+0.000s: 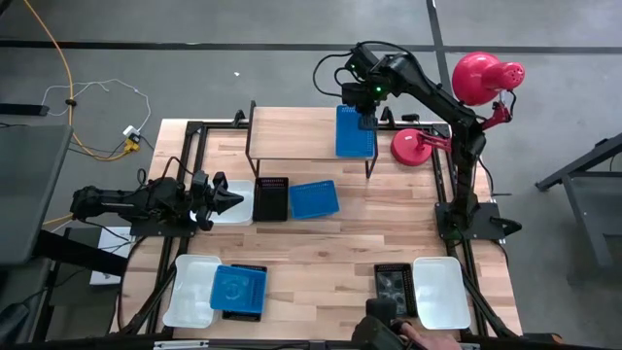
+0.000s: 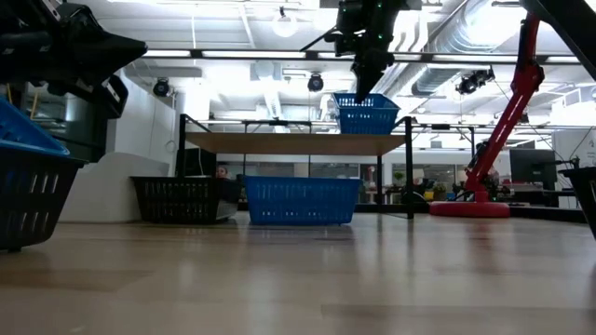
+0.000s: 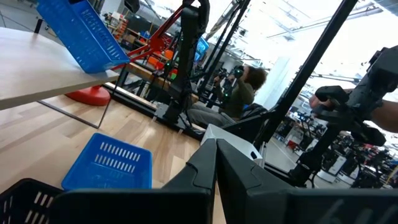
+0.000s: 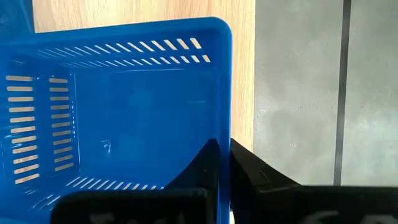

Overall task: Stack baskets on shelf by color
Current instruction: Put the right blue bin to the right on the shelf, then stack the bottom left blue bin on top of the other blue bin on the shelf

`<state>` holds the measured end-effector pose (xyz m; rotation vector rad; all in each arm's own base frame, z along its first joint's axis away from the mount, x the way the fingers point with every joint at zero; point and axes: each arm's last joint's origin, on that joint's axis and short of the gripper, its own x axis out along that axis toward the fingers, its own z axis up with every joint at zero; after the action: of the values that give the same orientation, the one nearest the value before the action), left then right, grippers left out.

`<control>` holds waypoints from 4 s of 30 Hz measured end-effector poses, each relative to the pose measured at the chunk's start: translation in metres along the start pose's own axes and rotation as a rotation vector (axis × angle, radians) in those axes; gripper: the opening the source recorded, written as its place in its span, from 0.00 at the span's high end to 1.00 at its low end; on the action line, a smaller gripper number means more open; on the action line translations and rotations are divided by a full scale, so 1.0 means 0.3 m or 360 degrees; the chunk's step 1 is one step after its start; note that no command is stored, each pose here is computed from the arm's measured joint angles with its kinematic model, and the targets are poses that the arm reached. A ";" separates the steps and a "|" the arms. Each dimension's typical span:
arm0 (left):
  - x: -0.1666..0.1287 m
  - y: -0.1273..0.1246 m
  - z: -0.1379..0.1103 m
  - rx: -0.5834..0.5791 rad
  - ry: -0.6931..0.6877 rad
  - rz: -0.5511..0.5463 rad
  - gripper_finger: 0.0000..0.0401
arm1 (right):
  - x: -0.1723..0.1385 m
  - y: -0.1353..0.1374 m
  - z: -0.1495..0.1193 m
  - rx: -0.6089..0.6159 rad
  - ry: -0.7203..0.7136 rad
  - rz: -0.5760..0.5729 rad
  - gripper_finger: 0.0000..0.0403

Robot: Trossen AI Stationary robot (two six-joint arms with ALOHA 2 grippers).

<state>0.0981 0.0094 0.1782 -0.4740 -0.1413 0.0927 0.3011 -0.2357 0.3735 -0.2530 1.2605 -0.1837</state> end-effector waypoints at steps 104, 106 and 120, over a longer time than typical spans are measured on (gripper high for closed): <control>0.148 -0.491 0.408 -0.1309 0.1575 0.0510 0.59 | -0.157 0.921 -0.346 0.1096 -0.2048 0.0831 0.69; 0.136 -0.520 0.374 -0.1347 0.1587 0.0643 0.59 | -0.156 0.923 -0.346 0.1077 -0.2041 0.0853 0.69; 0.132 -0.697 0.081 -0.1419 0.1668 0.1340 0.59 | -0.139 0.931 -0.350 0.1006 -0.1949 0.0846 0.69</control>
<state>0.1450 -0.1602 0.3005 -1.3876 1.1066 0.6016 0.1879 0.0341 0.3014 0.4784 -0.0135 0.0532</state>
